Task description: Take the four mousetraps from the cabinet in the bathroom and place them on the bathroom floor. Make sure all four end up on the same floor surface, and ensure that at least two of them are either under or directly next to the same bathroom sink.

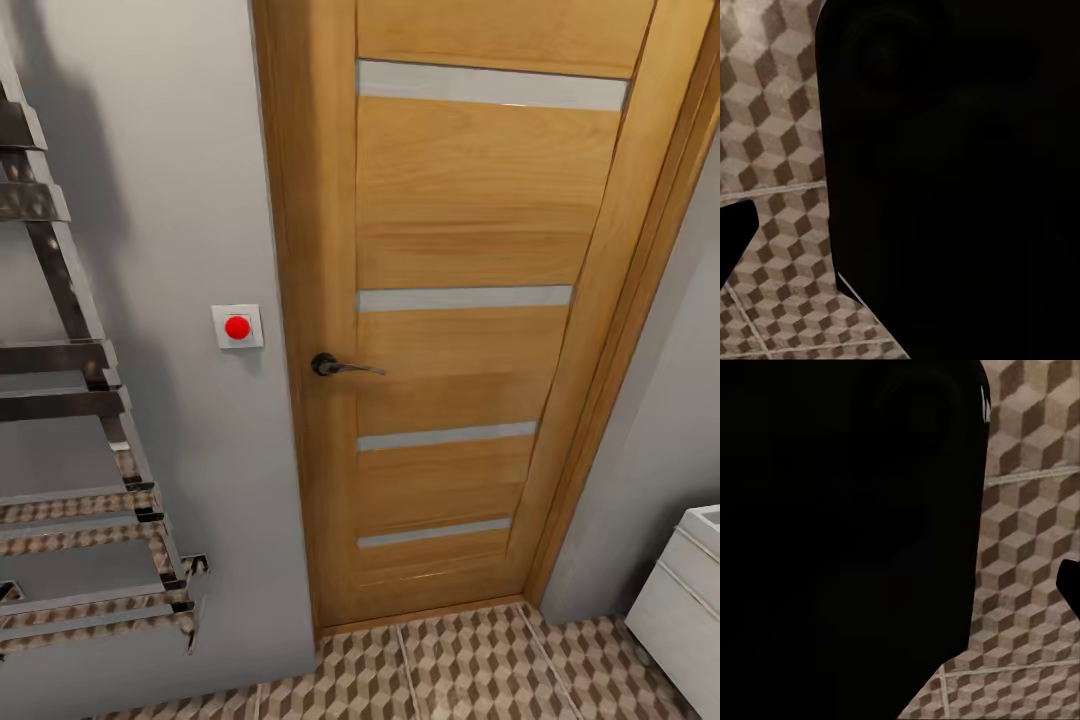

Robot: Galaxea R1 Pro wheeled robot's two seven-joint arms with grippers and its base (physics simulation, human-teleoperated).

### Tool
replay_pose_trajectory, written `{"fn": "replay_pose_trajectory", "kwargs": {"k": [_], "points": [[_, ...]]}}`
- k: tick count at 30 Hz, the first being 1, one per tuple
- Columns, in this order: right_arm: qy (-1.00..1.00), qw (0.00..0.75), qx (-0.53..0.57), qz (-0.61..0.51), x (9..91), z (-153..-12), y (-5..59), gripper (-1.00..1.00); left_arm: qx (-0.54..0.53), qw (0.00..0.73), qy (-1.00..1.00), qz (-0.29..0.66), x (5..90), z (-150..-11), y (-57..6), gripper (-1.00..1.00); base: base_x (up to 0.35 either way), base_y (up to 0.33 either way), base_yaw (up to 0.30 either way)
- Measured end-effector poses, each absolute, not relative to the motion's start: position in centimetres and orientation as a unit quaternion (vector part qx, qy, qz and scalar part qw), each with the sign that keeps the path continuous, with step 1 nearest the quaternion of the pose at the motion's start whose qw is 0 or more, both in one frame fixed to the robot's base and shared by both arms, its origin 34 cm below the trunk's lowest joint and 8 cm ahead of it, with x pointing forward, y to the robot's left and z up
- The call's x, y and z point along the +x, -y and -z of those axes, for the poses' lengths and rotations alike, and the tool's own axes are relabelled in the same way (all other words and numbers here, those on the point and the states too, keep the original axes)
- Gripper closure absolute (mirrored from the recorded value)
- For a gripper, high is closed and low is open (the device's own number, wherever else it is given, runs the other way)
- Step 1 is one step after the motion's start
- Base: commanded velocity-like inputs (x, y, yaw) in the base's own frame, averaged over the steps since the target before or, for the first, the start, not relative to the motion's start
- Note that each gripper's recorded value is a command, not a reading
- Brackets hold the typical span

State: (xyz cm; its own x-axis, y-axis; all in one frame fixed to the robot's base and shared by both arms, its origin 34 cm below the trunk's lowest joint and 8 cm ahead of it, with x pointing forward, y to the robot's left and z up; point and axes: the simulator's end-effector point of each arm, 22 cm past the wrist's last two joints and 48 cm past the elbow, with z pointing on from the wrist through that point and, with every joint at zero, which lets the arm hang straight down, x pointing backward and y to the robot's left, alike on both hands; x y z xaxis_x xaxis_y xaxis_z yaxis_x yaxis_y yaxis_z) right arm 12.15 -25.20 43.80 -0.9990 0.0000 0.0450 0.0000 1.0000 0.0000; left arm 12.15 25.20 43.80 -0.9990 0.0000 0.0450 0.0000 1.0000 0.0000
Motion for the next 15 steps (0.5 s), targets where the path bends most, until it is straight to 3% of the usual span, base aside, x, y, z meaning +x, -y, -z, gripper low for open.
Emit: {"fn": "replay_pose_trajectory", "kwargs": {"k": [15], "points": [[0.998, -0.059, -0.005, -0.001, 20.3, -43.9, 25.4, -1.00, 0.004, -0.018, 1.000, -0.013, 16.4, -43.8, -23.6, -1.00, 0.000, 0.000, 0.000]]}}
